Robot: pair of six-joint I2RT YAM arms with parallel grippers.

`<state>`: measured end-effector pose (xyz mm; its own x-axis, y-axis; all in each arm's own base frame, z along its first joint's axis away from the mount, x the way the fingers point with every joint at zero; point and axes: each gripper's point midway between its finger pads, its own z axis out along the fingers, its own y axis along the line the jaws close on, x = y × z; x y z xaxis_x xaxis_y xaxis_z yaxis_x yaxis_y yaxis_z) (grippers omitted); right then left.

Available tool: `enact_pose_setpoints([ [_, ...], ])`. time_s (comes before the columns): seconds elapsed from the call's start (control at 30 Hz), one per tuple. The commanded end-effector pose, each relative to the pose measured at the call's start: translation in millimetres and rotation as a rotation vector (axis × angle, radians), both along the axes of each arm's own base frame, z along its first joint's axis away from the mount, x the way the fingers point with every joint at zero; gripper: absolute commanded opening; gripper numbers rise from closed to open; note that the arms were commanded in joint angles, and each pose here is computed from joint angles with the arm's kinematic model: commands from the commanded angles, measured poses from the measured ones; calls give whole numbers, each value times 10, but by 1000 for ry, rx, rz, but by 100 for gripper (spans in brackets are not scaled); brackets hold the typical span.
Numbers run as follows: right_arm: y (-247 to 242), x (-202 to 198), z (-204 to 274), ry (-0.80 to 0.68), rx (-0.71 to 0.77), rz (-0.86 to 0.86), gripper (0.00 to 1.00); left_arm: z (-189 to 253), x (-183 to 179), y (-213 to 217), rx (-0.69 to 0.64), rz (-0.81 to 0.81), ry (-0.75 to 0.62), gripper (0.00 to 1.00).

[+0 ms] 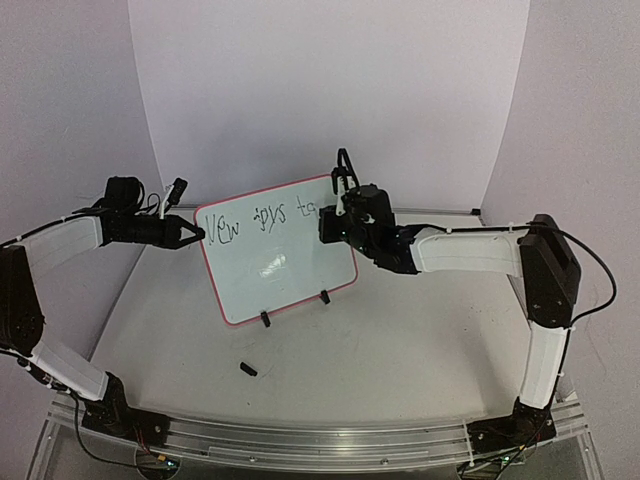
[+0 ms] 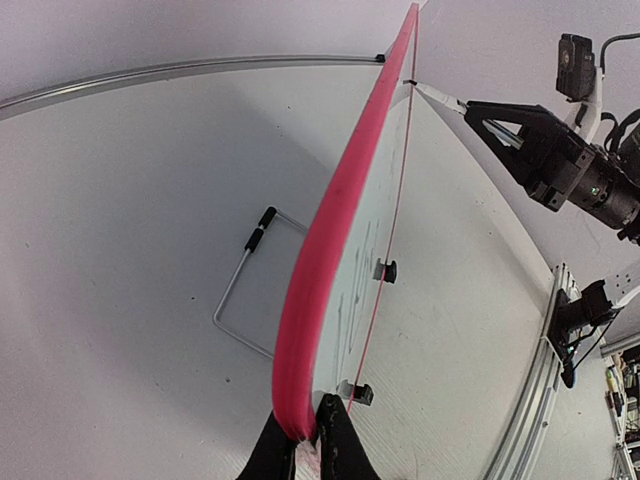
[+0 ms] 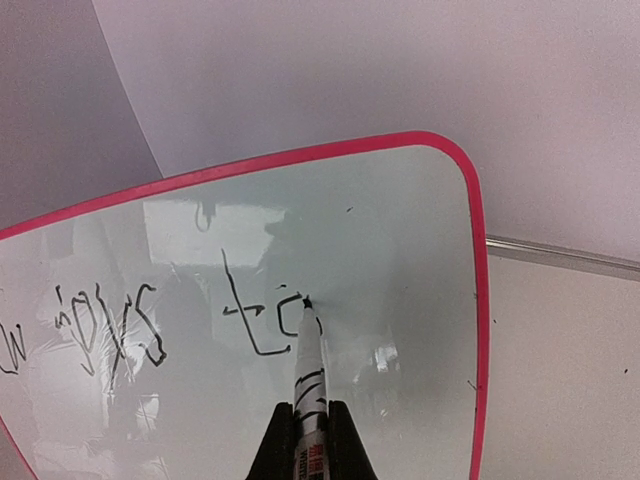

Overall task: Write a sentence on the whiteboard
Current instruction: Write on the whiteboard with the whiteboard marker without the cap.

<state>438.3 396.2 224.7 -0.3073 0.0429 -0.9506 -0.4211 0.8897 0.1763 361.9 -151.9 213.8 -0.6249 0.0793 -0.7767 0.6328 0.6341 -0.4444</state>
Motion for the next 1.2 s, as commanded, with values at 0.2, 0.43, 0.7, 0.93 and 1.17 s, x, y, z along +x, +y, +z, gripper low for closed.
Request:
enact_pose_setpoints([
  [0.2, 4, 51, -17, -2, -2, -10, 0, -101, 120, 116, 75, 65, 10, 0],
  [0.43, -35, -1, 160, -25, 29, -2, 0, -105, 123, 124, 76, 69, 12, 0],
  [0.7, -10, -378, 598, -65, 86, 175, 0, -137, 131, 133, 83, 74, 21, 0],
  [0.93, -116, -703, 731, -31, 77, 263, 0, -128, 128, 127, 83, 74, 18, 0],
  [1.17, 76, -1052, 712, 0, 54, 316, 0, -114, 126, 123, 77, 74, 18, 0],
])
